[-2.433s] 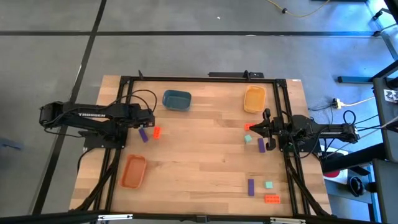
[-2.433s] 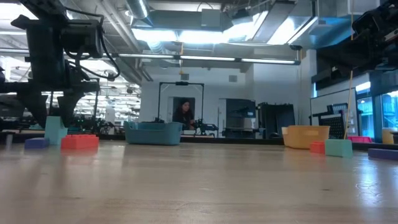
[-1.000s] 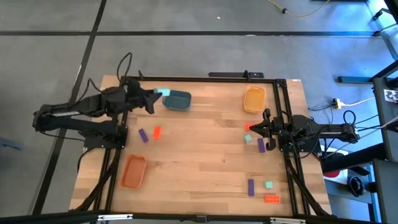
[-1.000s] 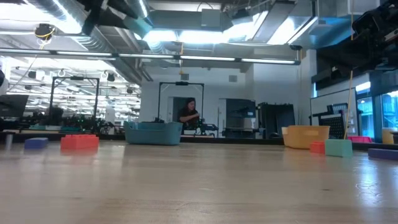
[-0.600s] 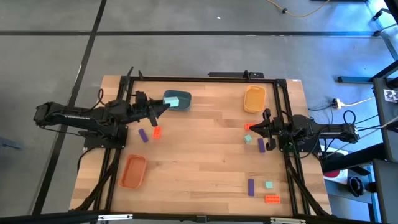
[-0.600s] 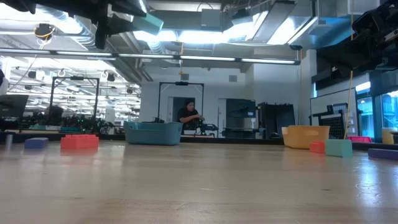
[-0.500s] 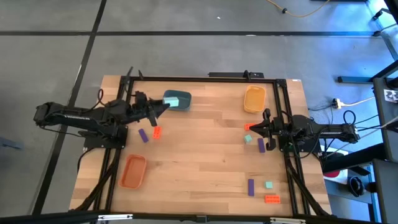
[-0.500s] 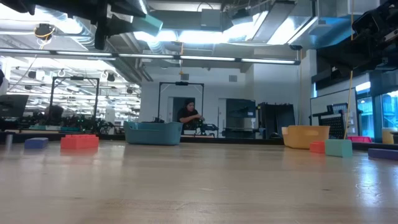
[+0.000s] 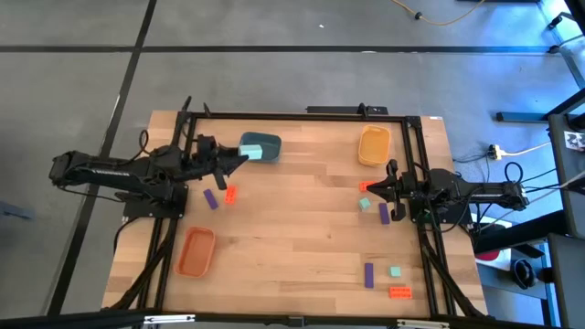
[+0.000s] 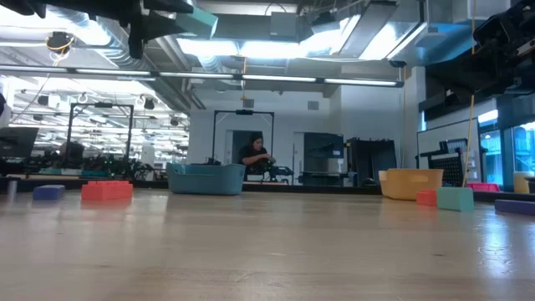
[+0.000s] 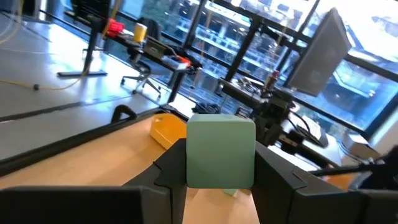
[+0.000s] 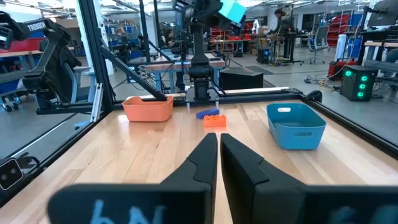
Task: Sort & place blocks by color
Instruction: Put the left sky blue block into the blue bin
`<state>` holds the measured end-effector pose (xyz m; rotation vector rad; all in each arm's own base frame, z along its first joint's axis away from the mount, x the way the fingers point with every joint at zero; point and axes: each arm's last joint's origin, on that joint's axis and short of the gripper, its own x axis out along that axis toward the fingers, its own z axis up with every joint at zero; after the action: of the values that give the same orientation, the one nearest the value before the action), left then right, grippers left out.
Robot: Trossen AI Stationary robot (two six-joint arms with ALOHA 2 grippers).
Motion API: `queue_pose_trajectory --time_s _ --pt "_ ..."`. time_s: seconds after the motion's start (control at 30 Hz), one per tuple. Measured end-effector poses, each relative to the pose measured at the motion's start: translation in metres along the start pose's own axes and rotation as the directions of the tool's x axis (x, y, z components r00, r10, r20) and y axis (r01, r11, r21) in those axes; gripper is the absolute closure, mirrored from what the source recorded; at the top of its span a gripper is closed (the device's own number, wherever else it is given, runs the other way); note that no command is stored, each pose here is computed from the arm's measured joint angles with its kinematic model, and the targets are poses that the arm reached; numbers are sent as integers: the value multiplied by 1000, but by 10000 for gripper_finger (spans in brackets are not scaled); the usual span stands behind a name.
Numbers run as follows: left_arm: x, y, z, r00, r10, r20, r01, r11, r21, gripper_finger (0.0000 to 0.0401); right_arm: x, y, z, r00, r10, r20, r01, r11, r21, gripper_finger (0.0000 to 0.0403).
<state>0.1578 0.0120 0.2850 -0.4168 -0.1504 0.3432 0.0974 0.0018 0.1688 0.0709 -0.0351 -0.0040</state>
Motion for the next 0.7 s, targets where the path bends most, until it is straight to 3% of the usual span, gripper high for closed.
queue_pose_trajectory --time_s 0.27,0.7 --pt "0 -5 4 992 -125 11 126 992 -23 276 0 0 0 1000 1 0 -1 1000 0 378" --pt "2 -4 2 997 -81 7 80 995 51 276 0 0 0 1000 0 0 0 1000 0 378"
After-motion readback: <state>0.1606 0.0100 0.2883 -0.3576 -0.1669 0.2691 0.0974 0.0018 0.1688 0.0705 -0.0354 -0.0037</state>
